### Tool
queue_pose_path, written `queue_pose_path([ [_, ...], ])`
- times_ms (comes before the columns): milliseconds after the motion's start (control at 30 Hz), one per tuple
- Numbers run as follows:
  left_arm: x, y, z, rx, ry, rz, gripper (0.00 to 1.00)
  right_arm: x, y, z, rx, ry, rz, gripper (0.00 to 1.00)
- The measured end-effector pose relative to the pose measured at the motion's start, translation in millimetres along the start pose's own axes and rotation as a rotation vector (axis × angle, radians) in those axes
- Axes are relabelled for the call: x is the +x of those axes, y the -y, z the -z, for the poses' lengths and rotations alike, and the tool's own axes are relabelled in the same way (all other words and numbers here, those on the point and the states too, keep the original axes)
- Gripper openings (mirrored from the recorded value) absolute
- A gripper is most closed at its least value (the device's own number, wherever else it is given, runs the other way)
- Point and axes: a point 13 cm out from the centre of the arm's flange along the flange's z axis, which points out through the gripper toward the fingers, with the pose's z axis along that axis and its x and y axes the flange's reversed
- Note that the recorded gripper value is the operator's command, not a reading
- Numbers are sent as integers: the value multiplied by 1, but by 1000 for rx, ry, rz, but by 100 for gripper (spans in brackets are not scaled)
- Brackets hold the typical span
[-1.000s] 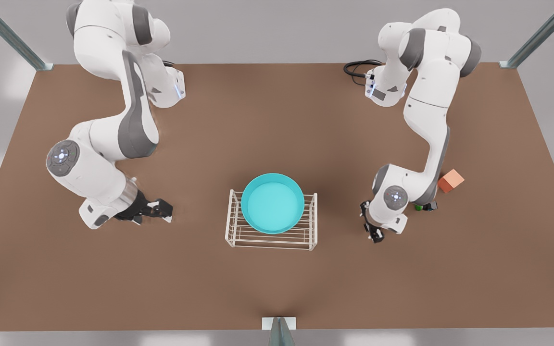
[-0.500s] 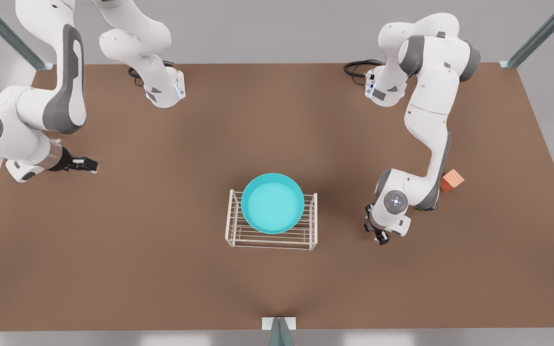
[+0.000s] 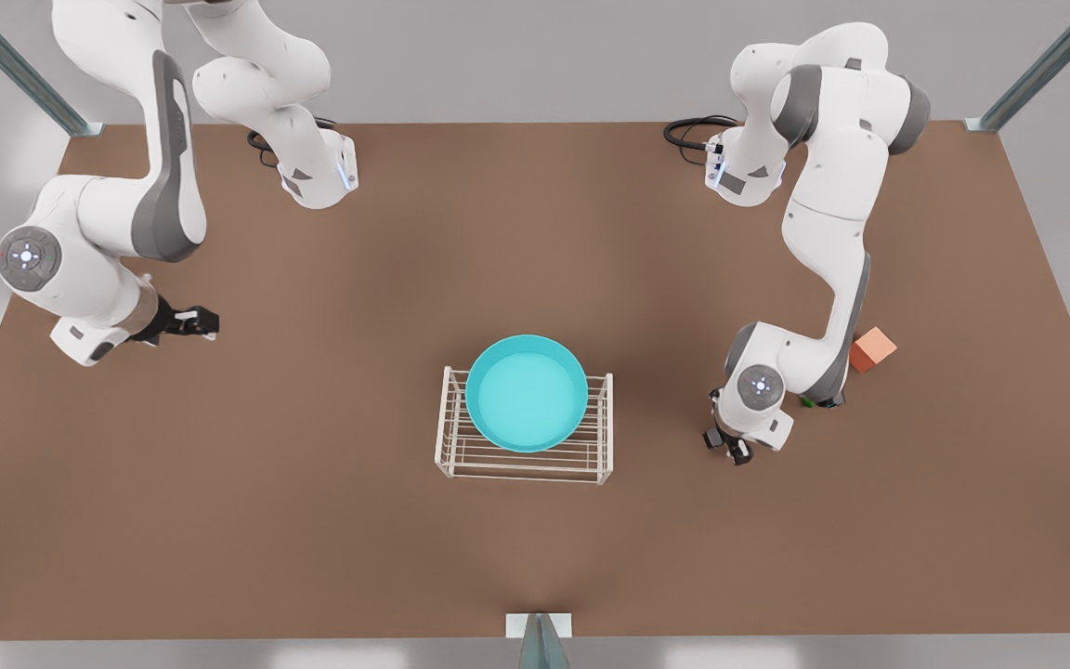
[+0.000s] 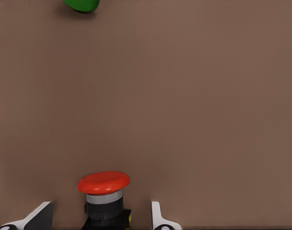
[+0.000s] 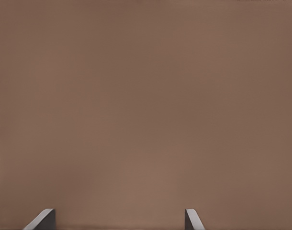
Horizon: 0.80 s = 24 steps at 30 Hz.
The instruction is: Place the plate on the shelf with right arm and place the red button switch in the plate with left arm
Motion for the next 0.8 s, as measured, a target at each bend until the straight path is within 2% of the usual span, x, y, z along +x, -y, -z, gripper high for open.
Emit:
queue_pose_path([
  [167, 4, 3, 5, 8, -7, 2, 99, 2, 11, -1, -1, -1, -6, 100],
  [200, 5, 3, 5, 8, -8, 3, 90, 2, 14, -2, -2, -3, -10, 100],
  [233, 5, 3, 5, 8, -8, 4, 70, 3, 17, -3, -3, -4, -14, 100],
  [267, 5, 3, 5, 8, -9, 6, 46, 4, 20, -3, -3, -4, -16, 100],
  [300, 6, 4, 5, 8, -10, 7, 41, 4, 22, -4, -3, -4, -18, 100],
  [433, 6, 4, 6, 5, -14, 12, 35, 4, 22, -4, -3, -6, -10, 100],
  [633, 8, 18, 43, 42, -29, 12, 36, 0, 11, -5, 1, -7, 17, 100],
  [700, 30, 20, 86, 69, -58, -10, 36, -1, 10, -5, 2, -7, 22, 100],
  [800, 96, 6, 161, 98, -129, -80, 36, -1, 11, -5, 2, -7, 23, 100],
])
